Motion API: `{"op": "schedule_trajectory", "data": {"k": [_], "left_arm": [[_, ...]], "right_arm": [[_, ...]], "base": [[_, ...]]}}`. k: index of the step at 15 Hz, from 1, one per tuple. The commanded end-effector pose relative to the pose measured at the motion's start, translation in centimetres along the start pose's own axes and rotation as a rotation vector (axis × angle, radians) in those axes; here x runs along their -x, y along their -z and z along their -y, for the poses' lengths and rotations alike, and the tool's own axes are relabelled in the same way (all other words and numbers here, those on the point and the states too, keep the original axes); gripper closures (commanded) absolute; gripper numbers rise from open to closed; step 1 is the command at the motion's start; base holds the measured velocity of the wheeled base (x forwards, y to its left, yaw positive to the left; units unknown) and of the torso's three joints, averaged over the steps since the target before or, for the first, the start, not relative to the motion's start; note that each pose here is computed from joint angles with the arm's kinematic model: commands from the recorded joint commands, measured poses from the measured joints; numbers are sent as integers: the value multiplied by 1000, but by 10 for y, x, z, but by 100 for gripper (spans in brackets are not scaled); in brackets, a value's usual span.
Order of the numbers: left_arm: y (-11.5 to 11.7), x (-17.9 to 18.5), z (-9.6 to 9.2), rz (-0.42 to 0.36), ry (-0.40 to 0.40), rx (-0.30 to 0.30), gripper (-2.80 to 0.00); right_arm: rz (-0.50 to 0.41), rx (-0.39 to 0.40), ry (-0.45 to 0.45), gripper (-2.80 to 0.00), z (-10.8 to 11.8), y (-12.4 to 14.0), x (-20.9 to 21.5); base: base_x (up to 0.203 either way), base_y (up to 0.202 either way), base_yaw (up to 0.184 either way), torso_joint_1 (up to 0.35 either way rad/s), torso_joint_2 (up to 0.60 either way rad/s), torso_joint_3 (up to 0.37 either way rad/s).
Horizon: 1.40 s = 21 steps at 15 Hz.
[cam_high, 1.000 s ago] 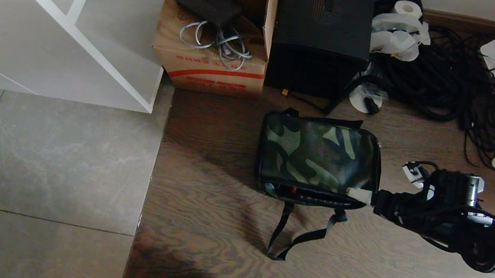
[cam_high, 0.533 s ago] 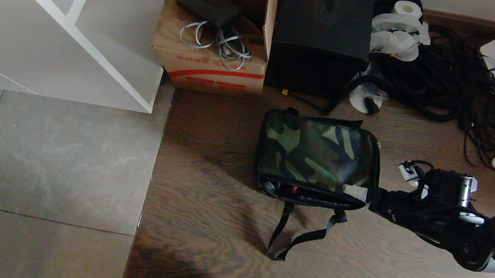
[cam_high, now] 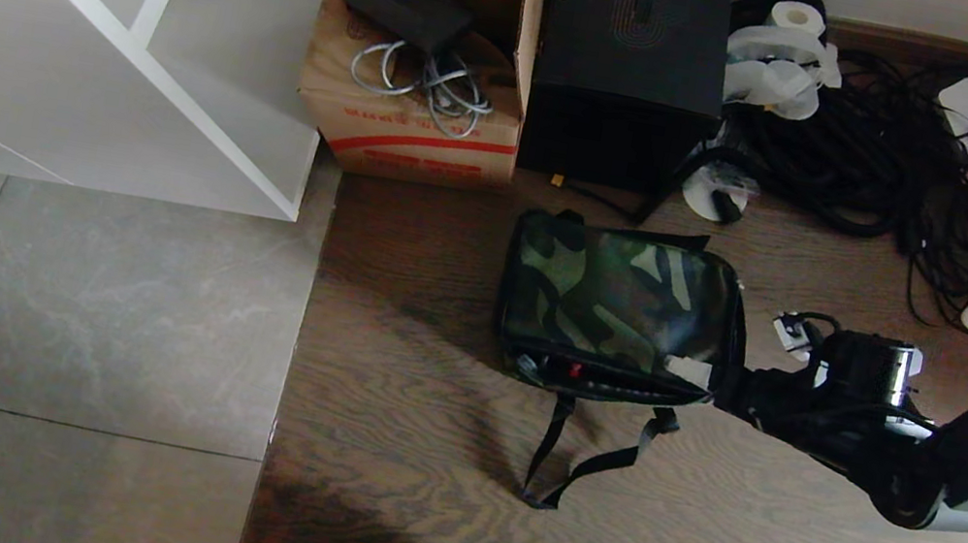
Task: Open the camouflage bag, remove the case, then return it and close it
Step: Open the top of the storage box
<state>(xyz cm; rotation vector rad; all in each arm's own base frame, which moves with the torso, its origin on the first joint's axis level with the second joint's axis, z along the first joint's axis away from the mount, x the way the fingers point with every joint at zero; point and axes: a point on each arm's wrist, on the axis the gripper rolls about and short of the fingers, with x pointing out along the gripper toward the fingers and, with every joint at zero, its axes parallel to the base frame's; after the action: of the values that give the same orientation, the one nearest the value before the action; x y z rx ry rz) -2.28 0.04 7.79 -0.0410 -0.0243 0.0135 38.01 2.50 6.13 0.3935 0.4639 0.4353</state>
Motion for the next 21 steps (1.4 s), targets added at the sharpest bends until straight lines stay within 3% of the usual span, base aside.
{"op": "schedule_trajectory", "data": {"k": [1, 4, 8, 13, 15, 21], "left_arm": [[2, -1, 0, -8, -2, 0, 0], [2, -1, 0, -7, -1, 0, 0], [2, -1, 0, -7, -2, 0, 0], [2, -1, 0, -10, -1, 0, 0], [3, -1, 0, -9, -2, 0, 0], [3, -1, 0, -9, -1, 0, 0]], "right_arm": [[2, 2, 2, -280, 1, 1, 0], [7, 4, 11, -280, 5, 3, -6], [79, 29, 16, -280, 9, -2, -17], [133, -62, -10, -280, 0, -18, -10], [136, -75, -17, 0, -4, -20, -6], [133, -67, -23, 0, -14, -21, 2]], "base": [[0, 0, 0, 0, 0, 0], [0, 0, 0, 0, 0, 0], [0, 0, 0, 0, 0, 0], [0, 0, 0, 0, 0, 0], [0, 0, 0, 0, 0, 0], [0, 0, 0, 0, 0, 0]]}}
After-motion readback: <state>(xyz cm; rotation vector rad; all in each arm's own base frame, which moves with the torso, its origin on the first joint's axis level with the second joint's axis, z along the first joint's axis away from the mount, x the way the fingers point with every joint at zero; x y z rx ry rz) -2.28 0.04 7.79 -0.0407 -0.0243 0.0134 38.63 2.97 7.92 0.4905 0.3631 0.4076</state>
